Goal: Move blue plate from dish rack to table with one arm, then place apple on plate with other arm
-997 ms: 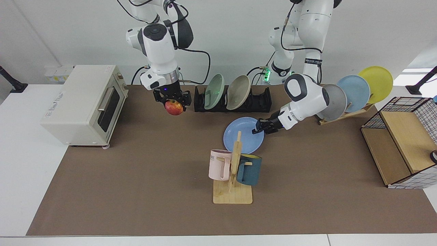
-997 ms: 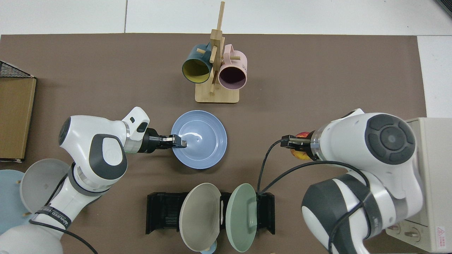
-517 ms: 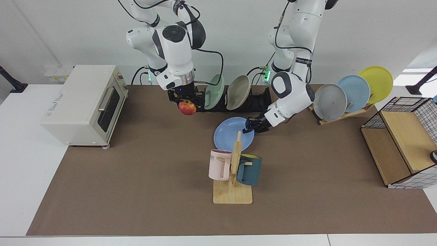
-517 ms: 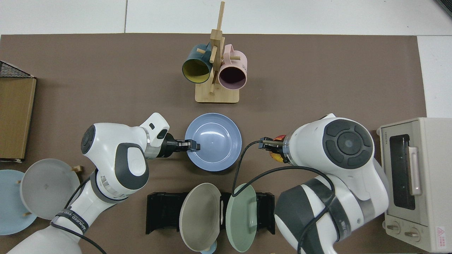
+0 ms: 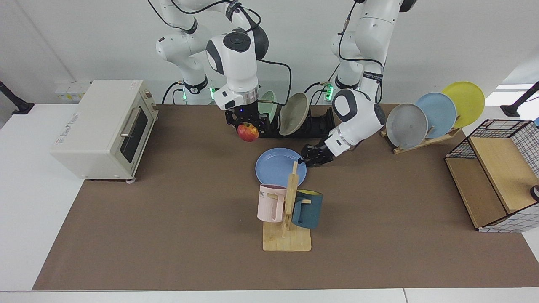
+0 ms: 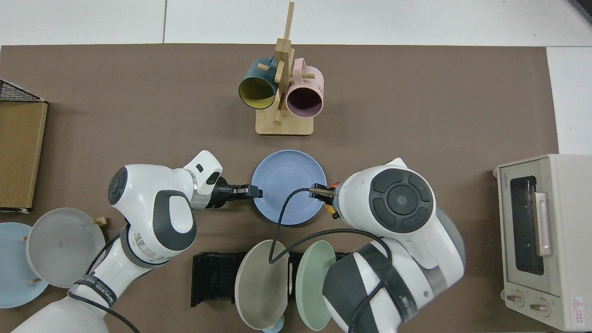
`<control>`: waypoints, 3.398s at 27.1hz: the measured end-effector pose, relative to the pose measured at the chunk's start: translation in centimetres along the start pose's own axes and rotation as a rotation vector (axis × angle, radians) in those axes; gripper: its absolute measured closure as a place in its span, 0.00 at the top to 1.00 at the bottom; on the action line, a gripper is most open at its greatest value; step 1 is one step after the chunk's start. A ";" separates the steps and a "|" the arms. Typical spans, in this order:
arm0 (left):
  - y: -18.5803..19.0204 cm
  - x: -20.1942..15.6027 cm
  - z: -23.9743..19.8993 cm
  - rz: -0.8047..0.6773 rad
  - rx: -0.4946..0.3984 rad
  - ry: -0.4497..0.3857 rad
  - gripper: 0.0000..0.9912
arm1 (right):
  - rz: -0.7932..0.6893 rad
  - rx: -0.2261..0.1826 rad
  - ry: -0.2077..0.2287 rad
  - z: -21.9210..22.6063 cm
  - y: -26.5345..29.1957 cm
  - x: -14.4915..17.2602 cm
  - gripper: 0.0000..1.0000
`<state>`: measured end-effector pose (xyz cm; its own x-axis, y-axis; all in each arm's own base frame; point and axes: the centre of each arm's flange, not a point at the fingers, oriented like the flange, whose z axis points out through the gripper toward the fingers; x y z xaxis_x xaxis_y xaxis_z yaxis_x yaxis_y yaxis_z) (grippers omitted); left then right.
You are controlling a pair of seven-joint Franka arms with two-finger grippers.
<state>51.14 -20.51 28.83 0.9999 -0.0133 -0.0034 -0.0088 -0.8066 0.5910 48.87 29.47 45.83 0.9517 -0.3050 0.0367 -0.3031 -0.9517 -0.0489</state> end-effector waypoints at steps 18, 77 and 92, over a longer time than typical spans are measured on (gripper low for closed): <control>2.4 3.0 -13.1 0.056 0.466 -0.140 0.48 | 0.057 0.007 0.004 6.6 -7.6 -2.4 0.83; 9.5 1.7 -36.2 0.130 0.647 -0.087 1.00 | -0.265 0.016 0.071 -5.0 7.4 11.5 1.00; 9.2 1.7 -36.5 0.123 0.647 -0.086 1.00 | -0.358 -0.015 0.055 -10.4 21.4 15.8 1.00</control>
<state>53.18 -6.39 63.66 0.9871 -0.1532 -0.0466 -0.1540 -0.9880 -0.0123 56.88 3.88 55.70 0.9936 0.0465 0.1030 0.0476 -0.9988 -0.0082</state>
